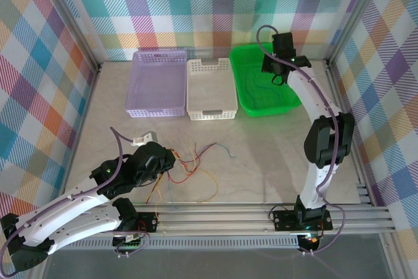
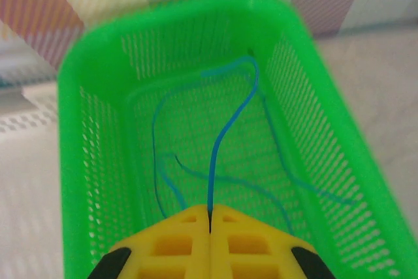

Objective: Untangle the cables

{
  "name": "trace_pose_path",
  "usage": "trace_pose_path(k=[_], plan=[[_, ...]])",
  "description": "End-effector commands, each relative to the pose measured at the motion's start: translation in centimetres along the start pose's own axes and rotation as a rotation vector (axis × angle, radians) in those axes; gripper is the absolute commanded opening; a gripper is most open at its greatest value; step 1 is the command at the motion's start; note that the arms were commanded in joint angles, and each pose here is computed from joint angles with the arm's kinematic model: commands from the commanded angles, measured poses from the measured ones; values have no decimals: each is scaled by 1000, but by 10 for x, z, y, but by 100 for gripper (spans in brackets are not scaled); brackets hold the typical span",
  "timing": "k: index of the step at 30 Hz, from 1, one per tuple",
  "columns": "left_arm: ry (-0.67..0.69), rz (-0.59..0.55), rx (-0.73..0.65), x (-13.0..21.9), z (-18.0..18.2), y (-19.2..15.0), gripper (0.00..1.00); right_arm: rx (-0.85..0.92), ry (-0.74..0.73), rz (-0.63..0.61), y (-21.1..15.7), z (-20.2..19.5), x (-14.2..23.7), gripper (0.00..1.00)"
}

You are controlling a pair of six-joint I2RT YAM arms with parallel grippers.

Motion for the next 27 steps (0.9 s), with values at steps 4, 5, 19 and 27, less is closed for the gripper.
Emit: trace_pose_path(k=[4, 5, 19, 27], plan=[[-51, -32, 45, 8, -11, 11, 0, -115, 13, 86, -23, -7, -17, 0], [-51, -32, 49, 7, -12, 11, 0, -116, 14, 106, -28, -8, -20, 0], [-80, -50, 71, 12, -24, 22, 0, -138, -9, 308, -59, -18, -48, 26], [-70, -28, 4, 7, -36, 27, 0, -154, 70, 300, -46, -11, -21, 49]])
Point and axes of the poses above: each hand's point on the last joint's axis, 136 mm out from that joint toward the fingers, its own x axis back along the fingers, its own z axis along the line the jaws close on, y = z × x, the point moved 10 cm from there along x, back along the fingers, and after that the axes turned 15 degrees about -x, right-handed, at the moved point
